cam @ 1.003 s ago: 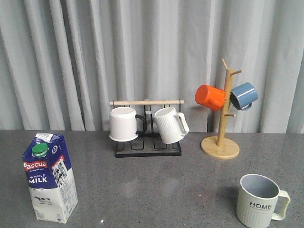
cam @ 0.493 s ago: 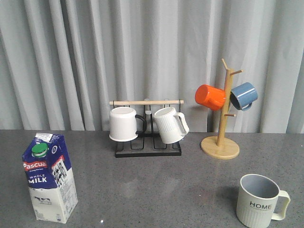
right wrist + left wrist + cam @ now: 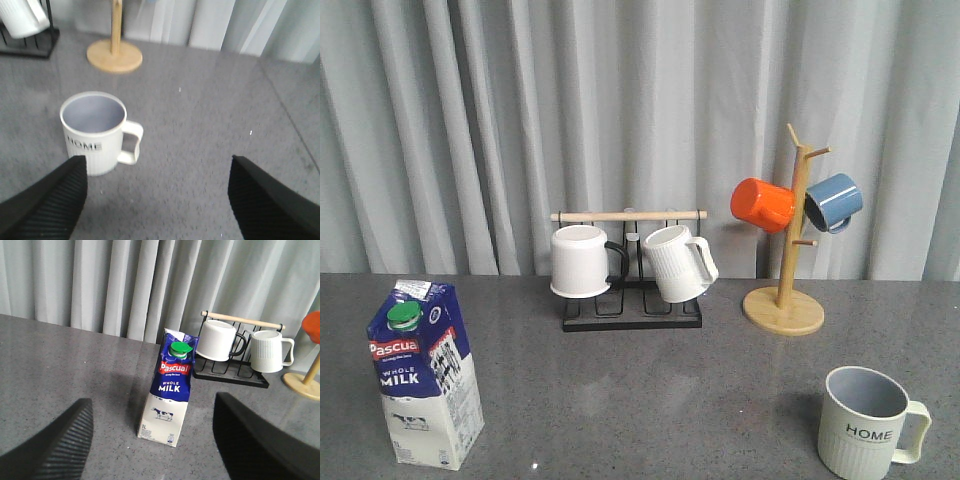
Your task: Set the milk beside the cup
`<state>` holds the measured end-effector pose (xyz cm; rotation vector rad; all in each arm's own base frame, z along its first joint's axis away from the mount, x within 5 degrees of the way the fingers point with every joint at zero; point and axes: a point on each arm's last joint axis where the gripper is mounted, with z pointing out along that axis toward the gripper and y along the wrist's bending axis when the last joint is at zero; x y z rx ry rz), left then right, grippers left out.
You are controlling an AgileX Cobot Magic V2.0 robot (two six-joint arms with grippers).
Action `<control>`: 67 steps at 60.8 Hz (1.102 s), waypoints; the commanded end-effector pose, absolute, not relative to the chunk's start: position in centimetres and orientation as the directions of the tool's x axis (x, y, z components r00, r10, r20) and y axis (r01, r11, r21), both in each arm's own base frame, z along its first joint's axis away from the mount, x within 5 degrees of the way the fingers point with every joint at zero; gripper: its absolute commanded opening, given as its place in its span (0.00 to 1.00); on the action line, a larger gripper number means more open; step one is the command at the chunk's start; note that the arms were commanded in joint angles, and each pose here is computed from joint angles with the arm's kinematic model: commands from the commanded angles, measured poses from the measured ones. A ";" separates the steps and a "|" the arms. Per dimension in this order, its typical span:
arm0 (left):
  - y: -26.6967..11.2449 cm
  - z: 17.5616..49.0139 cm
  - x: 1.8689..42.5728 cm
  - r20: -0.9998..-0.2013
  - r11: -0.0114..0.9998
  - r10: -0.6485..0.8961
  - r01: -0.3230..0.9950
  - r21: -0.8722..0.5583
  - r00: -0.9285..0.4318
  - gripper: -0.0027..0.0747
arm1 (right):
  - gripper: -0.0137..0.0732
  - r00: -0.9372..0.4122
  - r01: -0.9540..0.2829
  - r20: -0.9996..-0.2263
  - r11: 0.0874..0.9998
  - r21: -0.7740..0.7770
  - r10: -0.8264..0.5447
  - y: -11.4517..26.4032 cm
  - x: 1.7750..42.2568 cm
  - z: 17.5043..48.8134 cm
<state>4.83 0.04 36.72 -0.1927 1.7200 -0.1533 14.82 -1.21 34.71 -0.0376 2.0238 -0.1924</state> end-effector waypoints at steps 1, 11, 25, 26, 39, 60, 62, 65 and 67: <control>0.0 38.5 5.8 -0.973 0.979 -0.204 -0.030 -0.202 -0.109 0.68 | 0.78 -0.442 0.047 -0.883 0.979 -0.198 -0.157 -1.3 16.6 35.1; 0.0 38.3 6.2 -0.971 0.979 -0.204 -0.034 -0.201 -0.127 0.68 | 0.77 -0.532 0.033 -0.836 0.984 -0.176 -0.132 -1.3 19.5 32.9; 0.0 38.4 6.2 -0.972 0.980 -0.197 -0.032 -0.195 -0.124 0.68 | 0.77 -0.592 0.037 -0.802 0.991 -0.127 -0.080 -1.3 23.3 29.9; 0.0 38.4 6.2 -0.972 0.980 -0.197 -0.032 -0.195 -0.124 0.68 | 0.77 -0.599 0.035 -0.796 0.991 -0.130 -0.083 -1.3 23.6 29.6; 0.1 38.3 6.2 -0.974 0.982 -0.190 -0.037 -0.186 -0.124 0.68 | 0.75 -0.643 0.066 -0.763 0.988 -0.140 -0.065 -2.6 26.2 26.8; 0.1 38.3 6.2 -0.974 0.982 -0.190 -0.037 -0.186 -0.124 0.68 | 0.75 -0.630 0.034 -0.773 0.993 -0.115 -0.068 -2.4 28.8 24.2; 0.1 38.3 6.2 -0.974 0.982 -0.189 -0.037 -0.186 -0.124 0.68 | 0.75 -0.630 0.035 -0.774 0.993 -0.110 -0.063 -2.4 28.9 24.1; 0.1 38.3 6.2 -0.974 0.982 -0.188 -0.037 -0.185 -0.124 0.68 | 0.75 -0.633 0.025 -0.770 0.992 -0.121 -0.078 -2.4 29.1 23.8; 0.1 38.3 6.2 -0.974 0.982 -0.188 -0.037 -0.185 -0.124 0.68 | 0.75 -0.633 0.020 -0.769 0.992 -0.127 -0.086 -2.4 29.1 23.7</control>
